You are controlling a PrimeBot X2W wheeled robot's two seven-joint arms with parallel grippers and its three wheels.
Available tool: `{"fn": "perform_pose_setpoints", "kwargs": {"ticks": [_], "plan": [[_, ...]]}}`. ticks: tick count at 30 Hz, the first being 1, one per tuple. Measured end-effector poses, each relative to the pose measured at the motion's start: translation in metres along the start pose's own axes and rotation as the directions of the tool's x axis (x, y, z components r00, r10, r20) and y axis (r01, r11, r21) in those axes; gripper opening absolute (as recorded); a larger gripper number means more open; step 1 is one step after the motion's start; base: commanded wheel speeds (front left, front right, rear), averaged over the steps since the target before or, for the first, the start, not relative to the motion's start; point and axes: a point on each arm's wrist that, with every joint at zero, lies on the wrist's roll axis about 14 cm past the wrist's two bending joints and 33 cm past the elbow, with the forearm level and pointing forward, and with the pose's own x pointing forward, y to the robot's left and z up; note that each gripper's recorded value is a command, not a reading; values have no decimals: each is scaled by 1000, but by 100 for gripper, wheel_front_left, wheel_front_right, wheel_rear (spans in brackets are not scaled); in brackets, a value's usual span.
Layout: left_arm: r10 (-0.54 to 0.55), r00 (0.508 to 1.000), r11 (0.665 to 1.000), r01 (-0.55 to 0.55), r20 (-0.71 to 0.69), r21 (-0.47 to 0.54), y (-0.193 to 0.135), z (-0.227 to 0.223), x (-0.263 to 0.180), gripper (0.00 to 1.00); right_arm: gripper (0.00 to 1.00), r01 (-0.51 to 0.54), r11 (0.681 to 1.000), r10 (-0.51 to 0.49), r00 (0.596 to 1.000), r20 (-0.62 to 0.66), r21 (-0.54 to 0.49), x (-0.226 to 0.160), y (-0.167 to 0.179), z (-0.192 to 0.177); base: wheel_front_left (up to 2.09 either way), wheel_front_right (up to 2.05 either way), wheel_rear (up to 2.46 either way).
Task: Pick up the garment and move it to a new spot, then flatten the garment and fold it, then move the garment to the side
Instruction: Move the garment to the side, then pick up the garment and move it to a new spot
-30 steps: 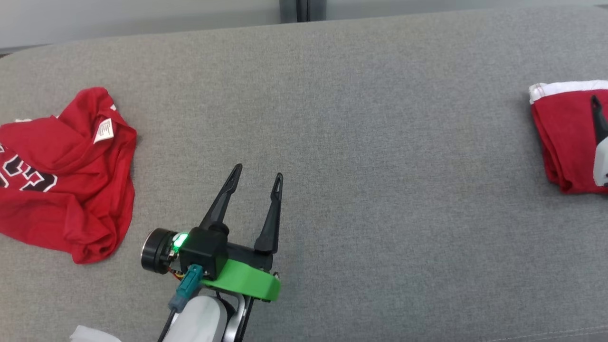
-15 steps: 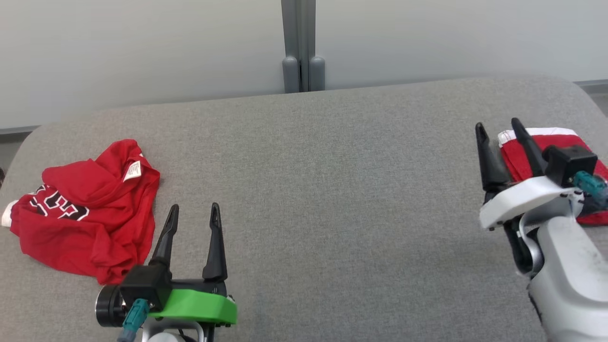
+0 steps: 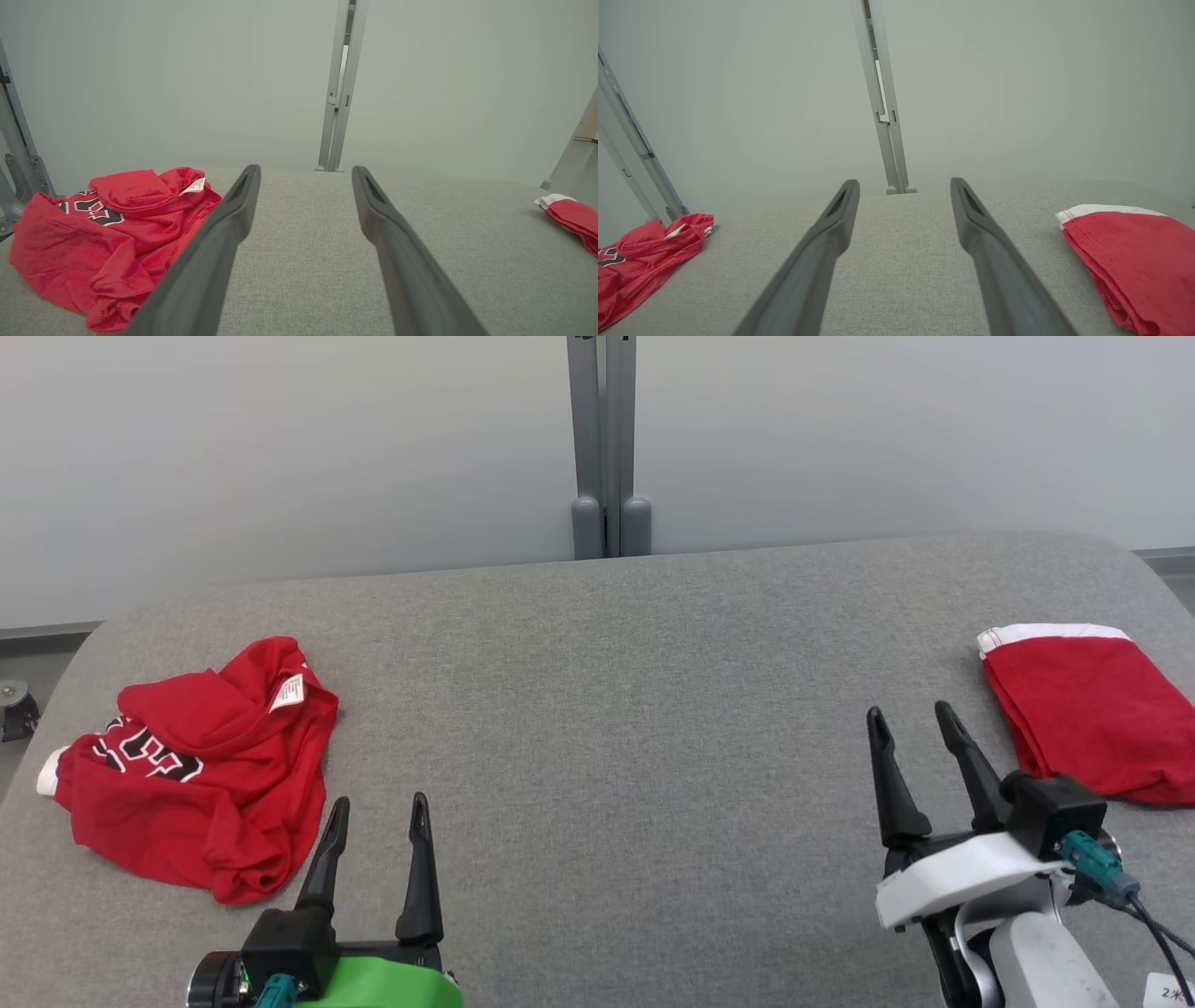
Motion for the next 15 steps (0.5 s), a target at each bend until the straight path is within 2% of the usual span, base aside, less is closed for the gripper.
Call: {"fn": "perform_pose_setpoints", "kwargs": {"ticks": [4, 15], "plan": [[-5, 1000, 1000, 5, -14, -1, -2, -4, -4, 100, 100, 0, 1000, 0, 999, -35, -2, -12, 3, -12, 0, 0, 0], [-9, 1000, 1000, 10, -29, 1, -3, -9, -6, 100, 100, 7, 1000, -7, 1000, -30, -8, -16, 3, -10, 0, 0, 0]]}}
